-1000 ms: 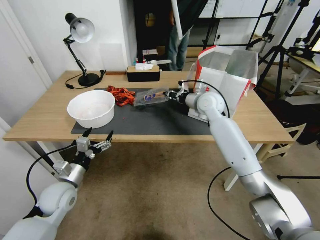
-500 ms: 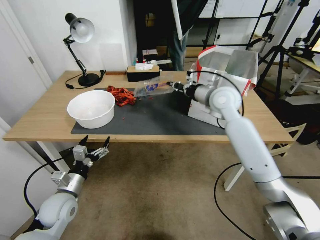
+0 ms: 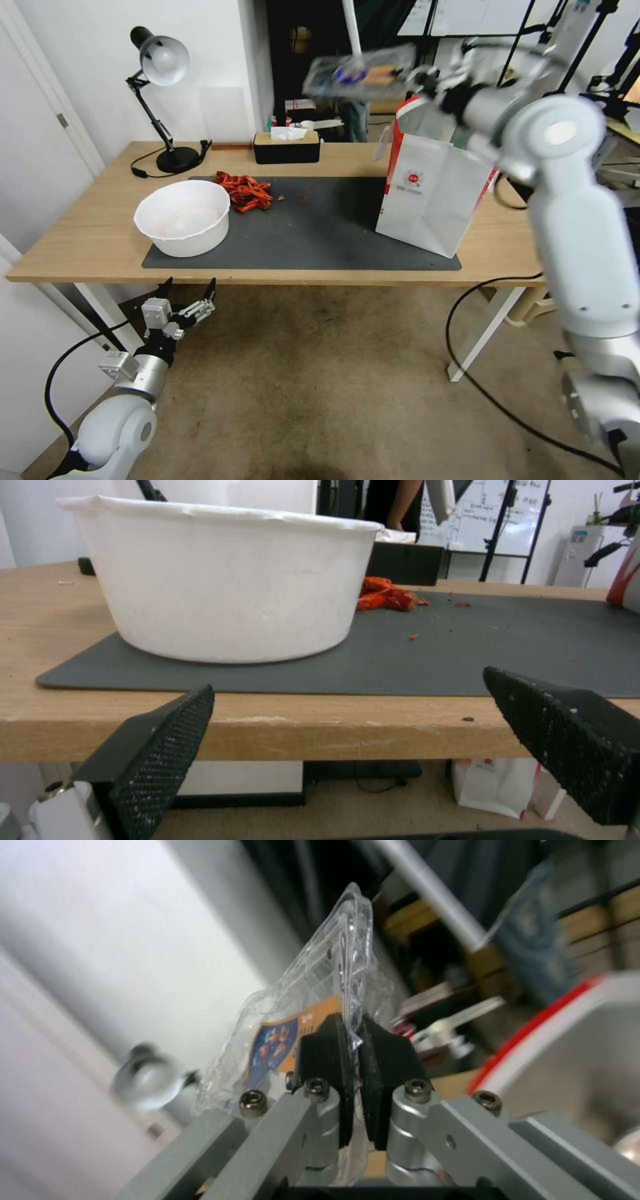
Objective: Close the takeout container lid, then place the container into the takeout bag.
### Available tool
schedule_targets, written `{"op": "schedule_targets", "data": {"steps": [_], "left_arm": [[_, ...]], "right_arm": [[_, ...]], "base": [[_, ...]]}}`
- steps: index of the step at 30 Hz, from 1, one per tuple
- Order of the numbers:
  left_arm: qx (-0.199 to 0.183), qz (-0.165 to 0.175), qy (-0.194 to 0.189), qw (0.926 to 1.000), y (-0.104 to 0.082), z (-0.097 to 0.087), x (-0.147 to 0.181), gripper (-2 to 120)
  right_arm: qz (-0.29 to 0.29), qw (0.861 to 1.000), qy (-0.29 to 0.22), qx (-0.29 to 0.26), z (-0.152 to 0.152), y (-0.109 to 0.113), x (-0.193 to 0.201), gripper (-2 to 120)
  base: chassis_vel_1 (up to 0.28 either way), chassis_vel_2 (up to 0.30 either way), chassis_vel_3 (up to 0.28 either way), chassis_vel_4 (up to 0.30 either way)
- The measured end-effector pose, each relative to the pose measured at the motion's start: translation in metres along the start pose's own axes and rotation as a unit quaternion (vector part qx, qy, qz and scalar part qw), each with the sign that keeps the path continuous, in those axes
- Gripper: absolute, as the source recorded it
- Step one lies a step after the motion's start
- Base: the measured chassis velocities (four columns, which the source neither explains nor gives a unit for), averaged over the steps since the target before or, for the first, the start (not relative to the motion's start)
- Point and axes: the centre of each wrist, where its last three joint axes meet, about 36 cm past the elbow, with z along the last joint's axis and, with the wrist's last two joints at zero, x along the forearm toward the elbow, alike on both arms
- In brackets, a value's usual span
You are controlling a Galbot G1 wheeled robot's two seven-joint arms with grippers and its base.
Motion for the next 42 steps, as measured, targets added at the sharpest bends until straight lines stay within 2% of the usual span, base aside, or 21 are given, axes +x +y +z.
{"op": "schedule_targets", "data": {"steps": [3, 5, 7, 10, 17, 29, 30, 34, 37, 38, 39, 42], "left_arm": [[0.001, 0.0, 0.0, 1.0, -0.001, 0.001, 0.0, 100], [0.003, -0.001, 0.0, 1.0, -0.002, 0.003, 0.001, 100], [0.003, 0.0, 0.0, 1.0, -0.003, 0.003, 0.001, 100], [0.005, 0.001, 0.001, 1.0, -0.006, 0.005, 0.001, 100], [0.008, 0.004, 0.001, 1.0, -0.012, 0.009, 0.002, 100], [0.011, 0.01, 0.004, 0.9999, -0.02, 0.013, 0.003, 100], [0.012, 0.011, 0.003, 0.9999, -0.021, 0.013, 0.003, 100], [0.013, 0.011, 0.003, 0.9998, -0.023, 0.013, 0.003, 100], [0.015, 0.013, 0.002, 0.9998, -0.025, 0.013, 0.002, 100], [0.015, 0.013, 0.002, 0.9998, -0.025, 0.013, 0.002, 100], [0.014, 0.014, 0.001, 0.9998, -0.025, 0.012, 0.002, 100], [0.013, 0.015, 0.0, 0.9998, -0.025, 0.011, 0.001, 100]], "right_arm": [[0.03, 0.999, -0.015, 0.01, -0.017, -0.012, 0.011, 1], [0.073, 0.997, -0.021, 0.027, -0.033, -0.026, 0.024, 1], [0.08, 0.996, -0.021, 0.029, -0.035, -0.028, 0.026, 1], [0.123, 0.991, -0.021, 0.045, -0.041, -0.042, 0.038, 1], [0.182, 0.982, -0.003, 0.05, -0.034, -0.058, 0.052, 1], [0.216, 0.976, 0.022, 0.031, -0.012, -0.074, 0.063, 3], [0.214, 0.976, 0.026, 0.025, -0.011, -0.075, 0.063, 8], [0.211, 0.977, 0.029, 0.02, -0.01, -0.075, 0.063, 15], [0.212, 0.977, 0.032, 0.016, -0.009, -0.078, 0.063, 30], [0.212, 0.977, 0.032, 0.016, -0.009, -0.078, 0.063, 30], [0.213, 0.976, 0.033, 0.016, -0.009, -0.079, 0.063, 39], [0.214, 0.976, 0.034, 0.017, -0.008, -0.079, 0.064, 45]], "base": [[0.0, 0.0, 0.0, 0.0], [0.0, 0.0, 0.0, 0.0], [0.0, 0.0, 0.0, 0.0], [0.0, 0.0, 0.0, 0.0], [0.0, 0.0, 0.0, 0.0], [0.0, 0.0, 0.0, 0.0], [0.0, 0.0, 0.0, 0.0], [0.0, 0.0, 0.0, 0.0], [0.0, 0.0, 0.0, 0.0], [0.0, 0.0, 0.0, 0.0], [0.0, 0.0, 0.0, 0.0], [0.0, 0.0, 0.0, 0.0]]}}
